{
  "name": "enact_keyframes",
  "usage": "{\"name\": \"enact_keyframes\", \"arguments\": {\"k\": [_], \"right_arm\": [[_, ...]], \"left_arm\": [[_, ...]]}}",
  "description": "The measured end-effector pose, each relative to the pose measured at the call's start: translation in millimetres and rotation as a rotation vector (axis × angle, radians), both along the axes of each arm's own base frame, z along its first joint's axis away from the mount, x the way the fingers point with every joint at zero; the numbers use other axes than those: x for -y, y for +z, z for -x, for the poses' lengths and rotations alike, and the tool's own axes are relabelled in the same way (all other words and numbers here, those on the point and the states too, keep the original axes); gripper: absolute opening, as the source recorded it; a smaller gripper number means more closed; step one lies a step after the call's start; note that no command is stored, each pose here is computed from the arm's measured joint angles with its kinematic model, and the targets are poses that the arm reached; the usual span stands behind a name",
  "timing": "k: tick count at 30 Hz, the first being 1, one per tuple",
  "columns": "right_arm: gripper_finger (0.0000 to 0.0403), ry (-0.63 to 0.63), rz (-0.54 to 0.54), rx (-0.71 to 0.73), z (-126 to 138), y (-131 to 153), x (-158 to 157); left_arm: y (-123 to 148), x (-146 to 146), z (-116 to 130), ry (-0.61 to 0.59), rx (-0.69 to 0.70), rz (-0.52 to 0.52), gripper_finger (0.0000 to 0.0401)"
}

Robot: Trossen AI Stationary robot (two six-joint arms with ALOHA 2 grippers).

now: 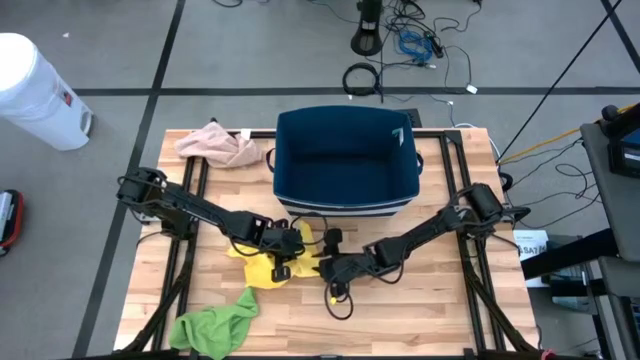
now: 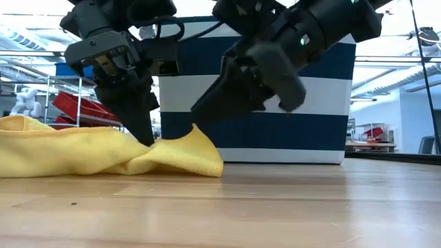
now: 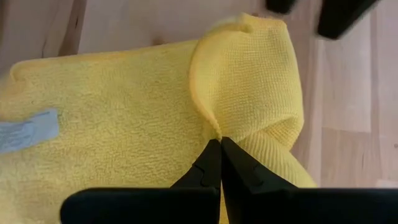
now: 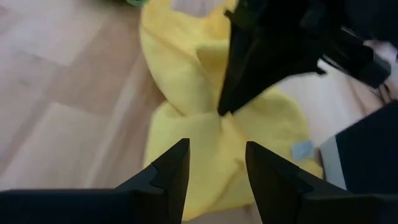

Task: Fold towel
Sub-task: Fold the yellow towel

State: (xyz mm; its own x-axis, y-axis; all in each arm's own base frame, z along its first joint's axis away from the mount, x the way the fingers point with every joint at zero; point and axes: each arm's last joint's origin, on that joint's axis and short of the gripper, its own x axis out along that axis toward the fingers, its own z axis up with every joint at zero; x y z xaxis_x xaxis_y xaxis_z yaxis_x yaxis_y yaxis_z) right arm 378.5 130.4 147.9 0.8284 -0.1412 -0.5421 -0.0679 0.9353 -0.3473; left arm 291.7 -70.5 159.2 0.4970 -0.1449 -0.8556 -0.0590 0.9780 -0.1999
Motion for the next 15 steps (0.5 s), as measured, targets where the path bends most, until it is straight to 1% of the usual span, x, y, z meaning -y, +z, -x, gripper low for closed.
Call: {"name": "enact_keyframes", "arguments": {"k": [5, 10, 15], "right_arm": [[0.0146, -0.019, 0.021, -0.026, -1.1, -12.1, 0.5], [0.0146, -0.124, 0.121, -0.019, -0.3, -15.3, 4.5], [0.0146, -0.127, 0.111, -0.021, -0.9, -15.4, 6.6]], "left_arm": [[1.8, 2.8, -1.0, -0.006, 0.023, 0.007, 0.0], [1.8, 6.0, -0.3, -0.017, 0.024, 0.007, 0.0], [1.9, 7.4, -0.1, -0.022, 0.026, 0.007, 0.0]]}}
